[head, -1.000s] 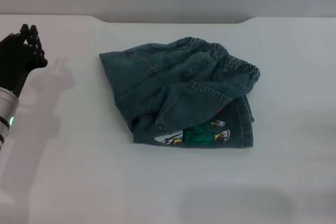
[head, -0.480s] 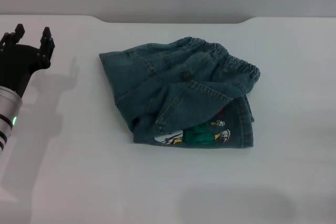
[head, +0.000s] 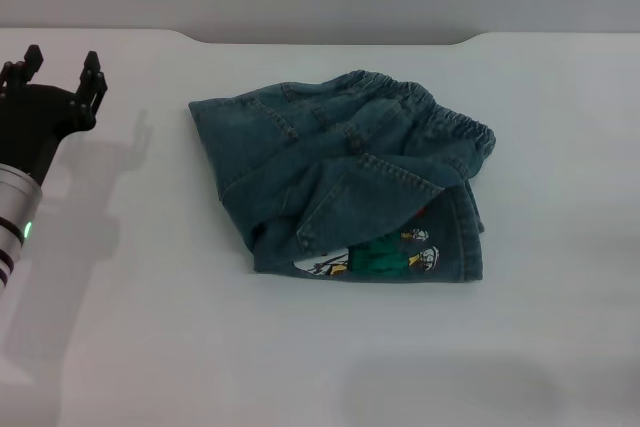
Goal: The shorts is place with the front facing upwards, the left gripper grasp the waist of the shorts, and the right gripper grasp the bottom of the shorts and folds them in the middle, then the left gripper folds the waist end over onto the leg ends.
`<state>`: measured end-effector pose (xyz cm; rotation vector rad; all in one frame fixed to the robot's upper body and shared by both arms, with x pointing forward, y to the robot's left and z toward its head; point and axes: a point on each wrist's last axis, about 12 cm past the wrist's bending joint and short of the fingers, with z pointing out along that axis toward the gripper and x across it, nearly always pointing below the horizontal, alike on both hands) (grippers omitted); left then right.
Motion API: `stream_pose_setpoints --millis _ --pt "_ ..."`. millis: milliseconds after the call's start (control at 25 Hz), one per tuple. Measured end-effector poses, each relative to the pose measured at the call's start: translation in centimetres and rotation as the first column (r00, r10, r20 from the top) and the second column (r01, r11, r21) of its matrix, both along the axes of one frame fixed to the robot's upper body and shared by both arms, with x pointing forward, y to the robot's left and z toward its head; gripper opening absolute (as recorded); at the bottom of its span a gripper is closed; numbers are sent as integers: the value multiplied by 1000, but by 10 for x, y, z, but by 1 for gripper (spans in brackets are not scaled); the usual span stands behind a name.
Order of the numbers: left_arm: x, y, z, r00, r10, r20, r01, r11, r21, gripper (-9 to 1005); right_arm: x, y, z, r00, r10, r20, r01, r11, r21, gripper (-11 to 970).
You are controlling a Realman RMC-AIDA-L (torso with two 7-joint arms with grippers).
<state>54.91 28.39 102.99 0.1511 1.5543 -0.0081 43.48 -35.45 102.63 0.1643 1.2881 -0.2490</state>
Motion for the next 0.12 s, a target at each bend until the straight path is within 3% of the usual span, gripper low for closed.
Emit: stream_pose_setpoints --millis 120 --pt "1 0 1 1000 2 3 -2 1000 6 659 2 0 0 1000 3 -1 -3 1000 -4 654"
